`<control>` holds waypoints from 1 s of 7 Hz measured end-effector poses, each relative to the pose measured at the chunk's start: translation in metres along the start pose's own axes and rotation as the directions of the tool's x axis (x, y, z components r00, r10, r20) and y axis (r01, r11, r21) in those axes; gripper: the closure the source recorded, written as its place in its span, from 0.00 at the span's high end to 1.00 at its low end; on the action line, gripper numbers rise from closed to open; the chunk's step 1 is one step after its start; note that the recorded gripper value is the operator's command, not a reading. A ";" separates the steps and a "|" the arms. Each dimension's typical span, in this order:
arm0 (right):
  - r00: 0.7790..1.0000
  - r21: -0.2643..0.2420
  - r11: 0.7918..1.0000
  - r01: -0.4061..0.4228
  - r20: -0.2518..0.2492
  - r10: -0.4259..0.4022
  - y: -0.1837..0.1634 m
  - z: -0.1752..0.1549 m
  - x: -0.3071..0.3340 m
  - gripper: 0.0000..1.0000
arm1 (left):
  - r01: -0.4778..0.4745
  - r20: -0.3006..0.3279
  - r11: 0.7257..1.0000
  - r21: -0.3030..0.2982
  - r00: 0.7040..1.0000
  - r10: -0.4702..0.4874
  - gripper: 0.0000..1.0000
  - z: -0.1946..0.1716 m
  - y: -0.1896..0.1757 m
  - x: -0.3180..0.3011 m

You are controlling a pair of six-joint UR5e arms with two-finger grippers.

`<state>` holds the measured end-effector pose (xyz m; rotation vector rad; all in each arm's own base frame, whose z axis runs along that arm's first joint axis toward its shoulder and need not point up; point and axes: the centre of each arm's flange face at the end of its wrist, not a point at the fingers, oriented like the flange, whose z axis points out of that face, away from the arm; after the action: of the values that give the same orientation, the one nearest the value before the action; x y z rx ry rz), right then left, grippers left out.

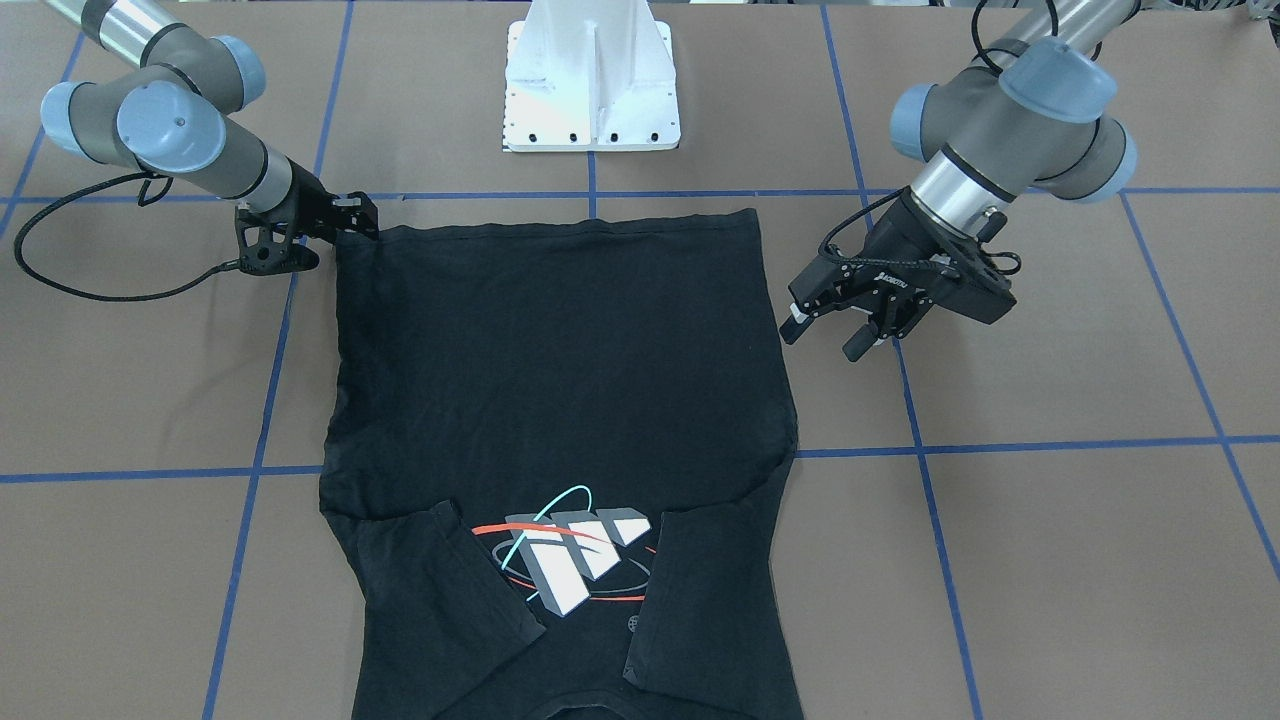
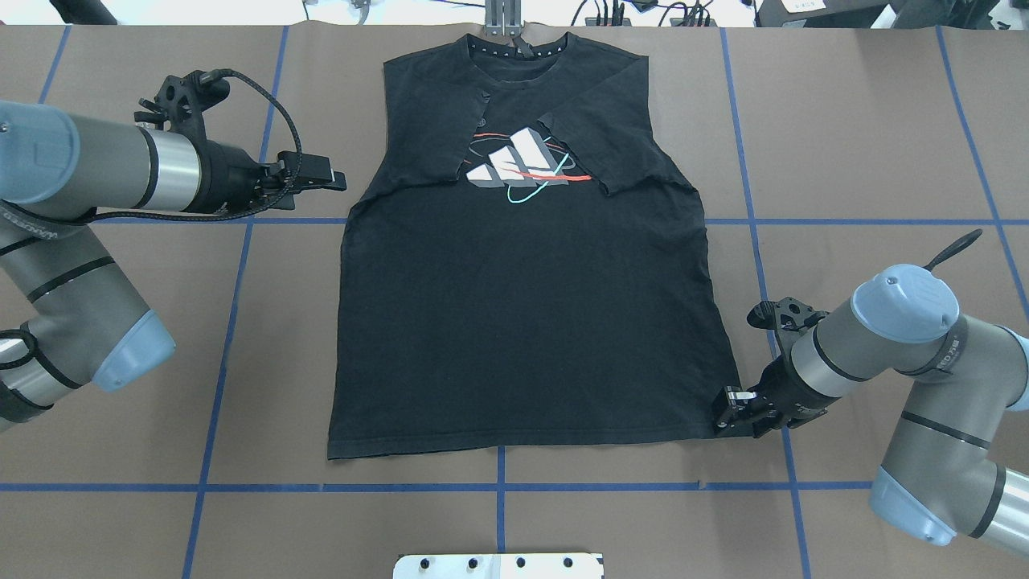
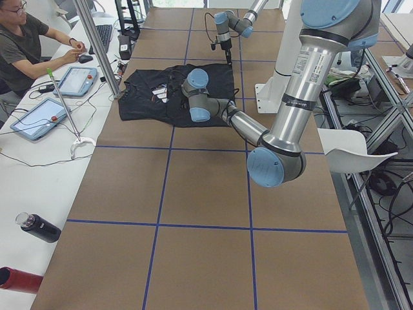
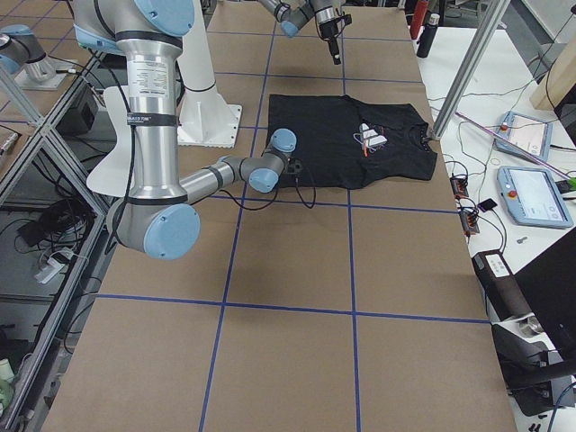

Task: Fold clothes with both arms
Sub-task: 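Move the left gripper to the other hem corner while the right gripper holds its corner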

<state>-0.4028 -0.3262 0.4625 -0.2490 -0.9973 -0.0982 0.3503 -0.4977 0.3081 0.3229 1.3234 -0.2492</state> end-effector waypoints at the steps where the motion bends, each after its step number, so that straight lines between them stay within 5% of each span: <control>1: 1.000 0.001 1.000 0.000 0.001 0.000 0.000 -0.001 0.000 0.00 | 0.000 0.000 1.000 0.000 1.000 0.000 1.00 0.000 0.000 0.000; 7: 0.999 0.023 1.000 0.021 0.037 -0.021 0.004 -0.022 -0.010 0.00 | 0.011 -0.017 0.999 -0.037 1.000 -0.011 1.00 0.008 0.021 0.011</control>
<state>-0.3894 -0.3280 0.4423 -0.2206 -1.0379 -0.1019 0.3674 -0.4813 0.3005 0.2874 1.3460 -0.2316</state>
